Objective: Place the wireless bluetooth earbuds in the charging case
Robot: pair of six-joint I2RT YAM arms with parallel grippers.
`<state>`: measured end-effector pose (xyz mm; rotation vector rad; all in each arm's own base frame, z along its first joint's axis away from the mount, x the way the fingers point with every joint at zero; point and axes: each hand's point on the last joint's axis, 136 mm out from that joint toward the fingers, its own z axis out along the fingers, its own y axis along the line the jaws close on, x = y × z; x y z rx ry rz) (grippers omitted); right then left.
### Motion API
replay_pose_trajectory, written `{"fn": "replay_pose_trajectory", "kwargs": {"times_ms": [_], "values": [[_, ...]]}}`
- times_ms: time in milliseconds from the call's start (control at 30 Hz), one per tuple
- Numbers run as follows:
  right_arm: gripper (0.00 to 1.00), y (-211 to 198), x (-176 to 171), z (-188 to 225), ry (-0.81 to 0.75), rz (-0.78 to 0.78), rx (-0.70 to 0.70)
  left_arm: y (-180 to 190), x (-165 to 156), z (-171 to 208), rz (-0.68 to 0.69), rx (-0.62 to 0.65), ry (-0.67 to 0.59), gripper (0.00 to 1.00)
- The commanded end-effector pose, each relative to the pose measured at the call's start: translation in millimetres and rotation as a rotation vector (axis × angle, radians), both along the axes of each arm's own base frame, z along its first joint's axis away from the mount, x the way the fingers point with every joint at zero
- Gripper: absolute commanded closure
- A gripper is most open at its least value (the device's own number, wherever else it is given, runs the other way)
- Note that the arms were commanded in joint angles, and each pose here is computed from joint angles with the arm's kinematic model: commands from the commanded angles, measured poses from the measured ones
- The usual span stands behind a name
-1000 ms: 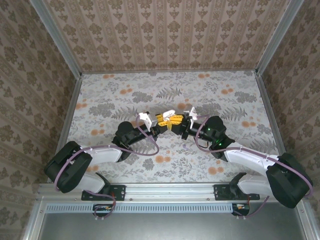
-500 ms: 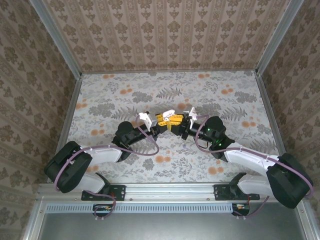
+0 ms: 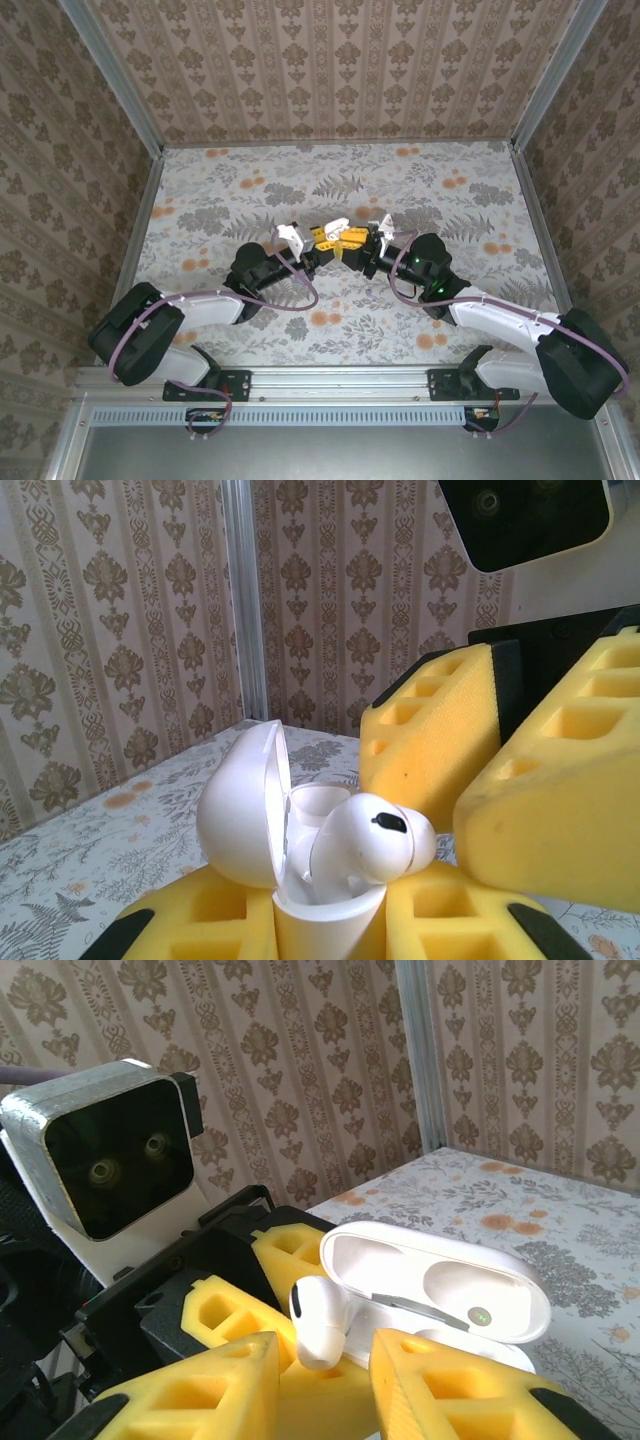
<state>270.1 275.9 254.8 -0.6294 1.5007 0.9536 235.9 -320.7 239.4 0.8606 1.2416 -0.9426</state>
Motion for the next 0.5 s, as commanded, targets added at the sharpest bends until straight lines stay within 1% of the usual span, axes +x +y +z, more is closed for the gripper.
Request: {"fn": "replay_pose_trajectory", "kwargs": {"times_ms": [0,467], "values": [[0.68,-10.5,7.5,-10.3,0.042,-0.078,-0.009,-2.5,-9.3,30.4,-0.038,-0.057,-0.085,0.89],[0.68,-17.3,14.9,-10.3,0.051,-0.136,0.002,-3.5,-10.0,30.3,-0.046,-0.057,-0.083,0.89]]}}
